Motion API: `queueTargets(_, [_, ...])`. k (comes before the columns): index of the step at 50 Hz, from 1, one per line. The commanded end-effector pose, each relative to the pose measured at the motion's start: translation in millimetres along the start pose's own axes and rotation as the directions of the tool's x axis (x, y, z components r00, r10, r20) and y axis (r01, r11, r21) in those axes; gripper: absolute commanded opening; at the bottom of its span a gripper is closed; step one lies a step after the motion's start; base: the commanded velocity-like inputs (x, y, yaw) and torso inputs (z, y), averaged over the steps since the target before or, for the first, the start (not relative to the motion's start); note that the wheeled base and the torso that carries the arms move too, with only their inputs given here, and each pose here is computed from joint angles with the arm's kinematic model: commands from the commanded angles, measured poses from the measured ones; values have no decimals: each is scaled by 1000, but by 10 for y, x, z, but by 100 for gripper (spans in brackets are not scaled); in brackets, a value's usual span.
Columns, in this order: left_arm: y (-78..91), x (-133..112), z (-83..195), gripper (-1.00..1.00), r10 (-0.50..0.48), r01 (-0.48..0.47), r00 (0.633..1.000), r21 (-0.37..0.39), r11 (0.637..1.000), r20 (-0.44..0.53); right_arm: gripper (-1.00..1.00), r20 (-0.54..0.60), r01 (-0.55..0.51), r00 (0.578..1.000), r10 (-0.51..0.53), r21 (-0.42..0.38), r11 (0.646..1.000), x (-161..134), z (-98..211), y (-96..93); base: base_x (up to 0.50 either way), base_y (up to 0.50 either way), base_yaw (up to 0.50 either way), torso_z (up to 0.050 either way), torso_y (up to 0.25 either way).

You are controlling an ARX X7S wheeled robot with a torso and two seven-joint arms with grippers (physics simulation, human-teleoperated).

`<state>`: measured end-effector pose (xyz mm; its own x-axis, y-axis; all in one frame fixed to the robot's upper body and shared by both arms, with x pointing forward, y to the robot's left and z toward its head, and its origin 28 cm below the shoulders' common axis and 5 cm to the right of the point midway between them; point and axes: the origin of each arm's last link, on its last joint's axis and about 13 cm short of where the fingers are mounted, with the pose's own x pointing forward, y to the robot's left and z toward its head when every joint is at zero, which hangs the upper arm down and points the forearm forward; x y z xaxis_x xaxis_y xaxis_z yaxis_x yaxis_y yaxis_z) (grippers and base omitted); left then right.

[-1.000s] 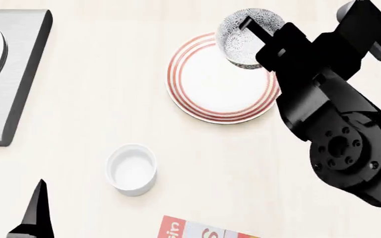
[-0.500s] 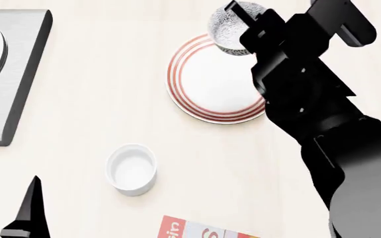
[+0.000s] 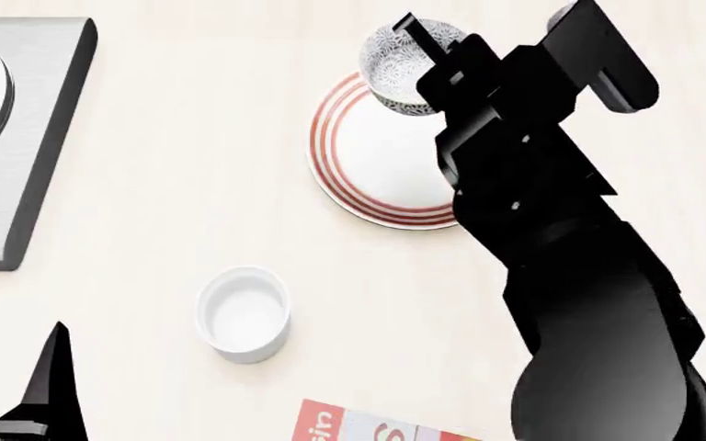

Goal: Pick the akita bowl on the cookies box and place it on the plate.

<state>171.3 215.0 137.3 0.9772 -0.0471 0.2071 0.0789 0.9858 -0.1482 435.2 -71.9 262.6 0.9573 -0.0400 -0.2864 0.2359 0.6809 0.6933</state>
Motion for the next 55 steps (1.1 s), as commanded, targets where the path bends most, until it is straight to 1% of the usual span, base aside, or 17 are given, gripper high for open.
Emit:
queueTargets(1, [22, 25, 32, 100, 17, -17, 999, -8, 1000, 33, -100, -10, -63, 998, 64, 35, 997, 12, -129, 42, 0, 0, 0, 0, 0])
queueTargets(9, [27, 33, 25, 100, 19, -19, 999, -9, 1000, 32, -100, -15, -56, 998, 57, 52, 997, 40, -189, -35, 0, 0, 0, 0, 0])
queueTargets(10, [28, 34, 25, 100, 19, -19, 999, -9, 1000, 33, -100, -15, -64, 998, 65, 78, 995, 44, -194, -46, 0, 0, 0, 0, 0])
queueTargets(11, [29, 33, 24, 100, 19, -19, 999, -9, 1000, 32, -100, -14, -60, 998, 61, 70, 996, 47, -198, -57, 0, 0, 0, 0, 0])
queueTargets(20, [36, 31, 35, 100, 22, -21, 999, -12, 1000, 33, -100, -18, -53, 998, 55, 86, 995, 63, -224, -114, 0, 0, 0, 2, 1])
queueTargets(22, [39, 32, 32, 100, 21, -21, 999, -13, 1000, 33, -100, -21, -48, 998, 51, 102, 994, 73, -244, -147, 0, 0, 0, 0, 0])
queueTargets(26, [31, 28, 28, 100, 18, -18, 999, -12, 1000, 30, -100, -29, -39, 999, 42, 101, 994, 85, -287, -195, 0, 0, 0, 0, 0])
queueTargets(55, [40, 35, 37, 100, 23, -23, 999, -14, 1000, 30, -100, -51, -33, 998, 39, 124, 992, 108, -396, -299, 0, 0, 0, 0, 0])
